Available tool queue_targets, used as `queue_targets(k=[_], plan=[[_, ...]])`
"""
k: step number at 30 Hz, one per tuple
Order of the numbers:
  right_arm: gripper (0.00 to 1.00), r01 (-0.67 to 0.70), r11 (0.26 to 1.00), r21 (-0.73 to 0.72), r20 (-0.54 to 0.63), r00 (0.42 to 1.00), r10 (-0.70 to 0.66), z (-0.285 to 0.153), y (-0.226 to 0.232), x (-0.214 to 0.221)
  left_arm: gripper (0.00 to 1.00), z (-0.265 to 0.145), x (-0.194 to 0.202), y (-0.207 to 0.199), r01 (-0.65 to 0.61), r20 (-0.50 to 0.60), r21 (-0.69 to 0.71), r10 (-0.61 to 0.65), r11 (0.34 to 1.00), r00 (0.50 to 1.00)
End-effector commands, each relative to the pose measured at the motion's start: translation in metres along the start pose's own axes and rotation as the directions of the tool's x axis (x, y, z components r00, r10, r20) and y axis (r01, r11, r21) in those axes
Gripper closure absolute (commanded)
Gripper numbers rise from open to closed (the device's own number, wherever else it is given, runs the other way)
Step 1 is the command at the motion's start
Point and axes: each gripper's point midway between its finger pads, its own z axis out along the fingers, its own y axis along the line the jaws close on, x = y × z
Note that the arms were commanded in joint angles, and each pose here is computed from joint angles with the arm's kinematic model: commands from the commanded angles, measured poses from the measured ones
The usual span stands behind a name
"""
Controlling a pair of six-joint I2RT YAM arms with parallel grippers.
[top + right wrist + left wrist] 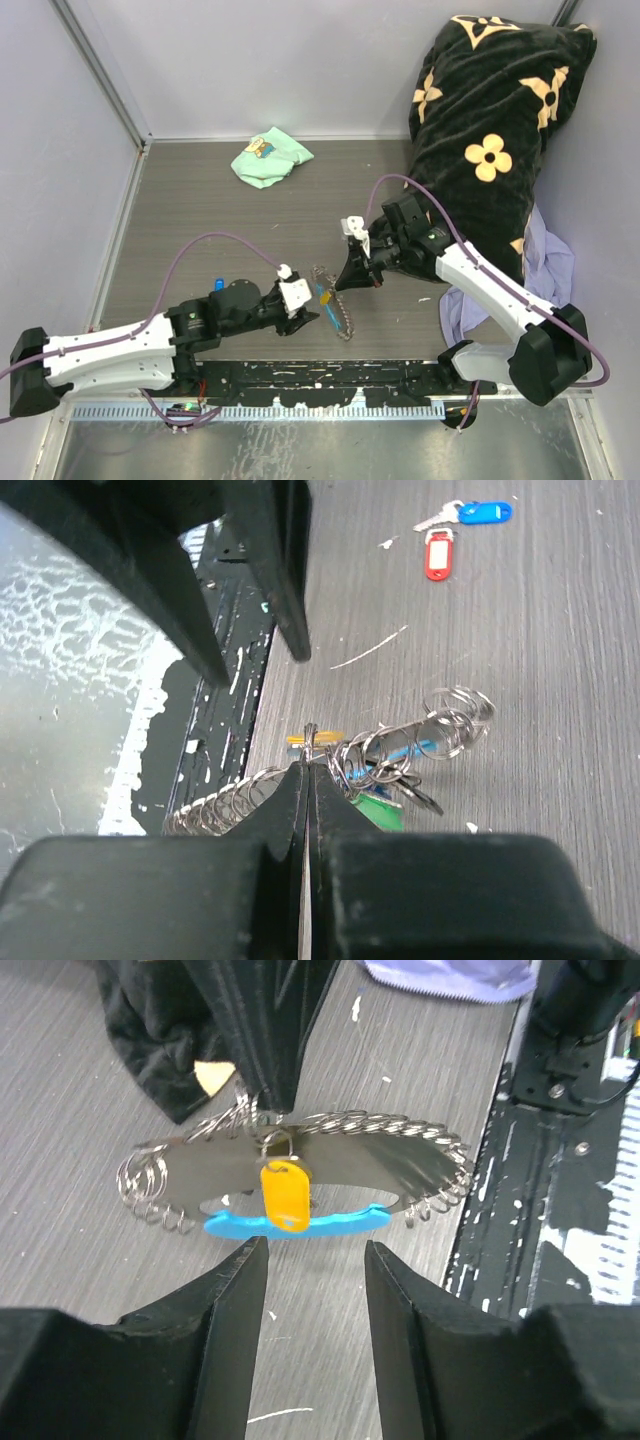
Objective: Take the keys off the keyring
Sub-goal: Remove the key from the keyring.
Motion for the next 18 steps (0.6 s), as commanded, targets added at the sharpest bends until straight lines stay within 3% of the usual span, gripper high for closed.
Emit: queue_targets(k=[1,7,18], plan=[[0.99,0.213,0.973,-0.093,0.094,0.974,-0.205,-0.009,0.027,-0.029,0.53,-0.019,-0.047,-0.005,0.088,0.258,0.032,-0.093,0.996,0.962],[0.99,0.325,0.935,-0.143,0.121,0.943,-0.309,-0.012,0.041,-0.027,0.5,-0.043,-0.068,-0.012,0.153,0.486,0.104,-0.185,0.983,0.854],[0.99,0.424,0.889,-0.17,0.142,0.904,-0.404,-0.011,0.046,-0.016,0.61,-0.019,-0.08,-0.02,0.134,0.527,0.15,-0.194,0.98,0.827]])
